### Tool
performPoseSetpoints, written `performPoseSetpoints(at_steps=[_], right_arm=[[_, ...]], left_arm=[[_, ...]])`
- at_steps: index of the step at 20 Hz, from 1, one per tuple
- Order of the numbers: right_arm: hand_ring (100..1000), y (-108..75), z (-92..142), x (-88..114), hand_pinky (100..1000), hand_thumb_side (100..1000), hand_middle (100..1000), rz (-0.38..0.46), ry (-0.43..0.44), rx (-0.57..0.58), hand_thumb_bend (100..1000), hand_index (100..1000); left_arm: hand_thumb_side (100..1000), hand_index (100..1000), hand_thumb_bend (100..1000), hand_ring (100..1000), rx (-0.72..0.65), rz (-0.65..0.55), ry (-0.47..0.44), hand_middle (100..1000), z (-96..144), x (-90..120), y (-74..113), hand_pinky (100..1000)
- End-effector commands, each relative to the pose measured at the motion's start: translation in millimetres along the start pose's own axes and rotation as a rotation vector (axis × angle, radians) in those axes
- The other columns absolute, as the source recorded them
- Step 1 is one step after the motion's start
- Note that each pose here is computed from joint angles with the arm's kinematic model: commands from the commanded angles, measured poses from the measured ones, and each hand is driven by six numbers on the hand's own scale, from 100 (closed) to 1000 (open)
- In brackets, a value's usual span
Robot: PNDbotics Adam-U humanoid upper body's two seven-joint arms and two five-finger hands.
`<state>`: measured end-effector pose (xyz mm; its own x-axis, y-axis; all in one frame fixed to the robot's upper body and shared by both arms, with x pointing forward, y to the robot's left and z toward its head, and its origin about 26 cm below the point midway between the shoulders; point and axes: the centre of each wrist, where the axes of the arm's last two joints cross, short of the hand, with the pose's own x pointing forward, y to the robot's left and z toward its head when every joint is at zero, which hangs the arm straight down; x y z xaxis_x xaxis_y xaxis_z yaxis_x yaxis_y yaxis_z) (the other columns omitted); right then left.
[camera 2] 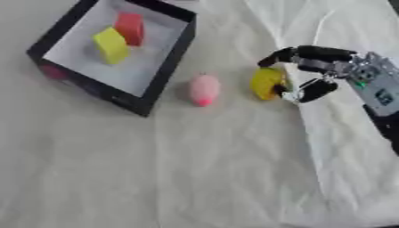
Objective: Pick up objects on the table and place them in the box.
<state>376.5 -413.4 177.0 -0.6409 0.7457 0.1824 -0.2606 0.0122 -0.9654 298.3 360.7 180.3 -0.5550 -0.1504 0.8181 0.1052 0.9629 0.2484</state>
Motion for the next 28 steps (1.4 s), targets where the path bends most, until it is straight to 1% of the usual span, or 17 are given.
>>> performPoseSetpoints(at_steps=[1,2,3,4,8,9,11,14,18,23,28], right_arm=[[883,-10.5,6,-3,1000,224,703,0.03,0.01,0.021,100,883],[881,-11.1,5,-3,1000,224,687,0.027,0.009,0.024,100,874],[873,-11.9,5,-3,1000,225,646,0.025,0.008,0.025,100,851],[864,-12.6,5,-3,1000,222,609,0.022,0.007,0.024,100,814],[821,-16.2,6,-2,999,214,519,0.002,0.008,-0.004,100,705],[802,-17.0,6,-2,994,210,497,-0.005,0.007,-0.014,100,663],[776,-19.8,6,-1,983,209,466,-0.02,0.002,-0.036,100,606],[755,-26.7,7,2,966,221,440,-0.033,-0.009,-0.064,100,557],[746,-31.4,8,5,957,228,418,-0.038,-0.013,-0.086,100,528],[740,-35.7,10,9,957,228,414,-0.046,-0.024,-0.112,100,518],[743,-49.1,13,18,959,228,422,-0.056,-0.059,-0.157,100,524]], left_arm=[[588,787,100,712,-0.005,-0.027,-0.018,704,-2,7,5.7,807],[588,787,100,711,-0.005,-0.027,-0.018,704,-2,7,5.8,808],[588,787,100,711,-0.004,-0.027,-0.018,703,-2,7,5.9,808],[588,787,100,710,-0.003,-0.027,-0.017,703,-2,7,6.0,808],[587,787,100,709,-0.004,-0.027,-0.015,702,-2,7,6.2,809],[587,787,100,709,-0.005,-0.027,-0.014,701,-2,7,6.4,809],[586,786,100,708,-0.003,-0.028,-0.015,701,-2,7,6.9,810],[584,786,100,707,-0.001,-0.029,-0.017,700,-2,7,7.4,811],[582,785,100,706,0.0,-0.03,-0.02,699,-2,8,7.5,812],[582,785,100,706,0.003,-0.033,-0.019,697,-1,7,8.3,814],[580,785,100,706,0.006,-0.036,-0.016,701,0,7,9.1,815]])
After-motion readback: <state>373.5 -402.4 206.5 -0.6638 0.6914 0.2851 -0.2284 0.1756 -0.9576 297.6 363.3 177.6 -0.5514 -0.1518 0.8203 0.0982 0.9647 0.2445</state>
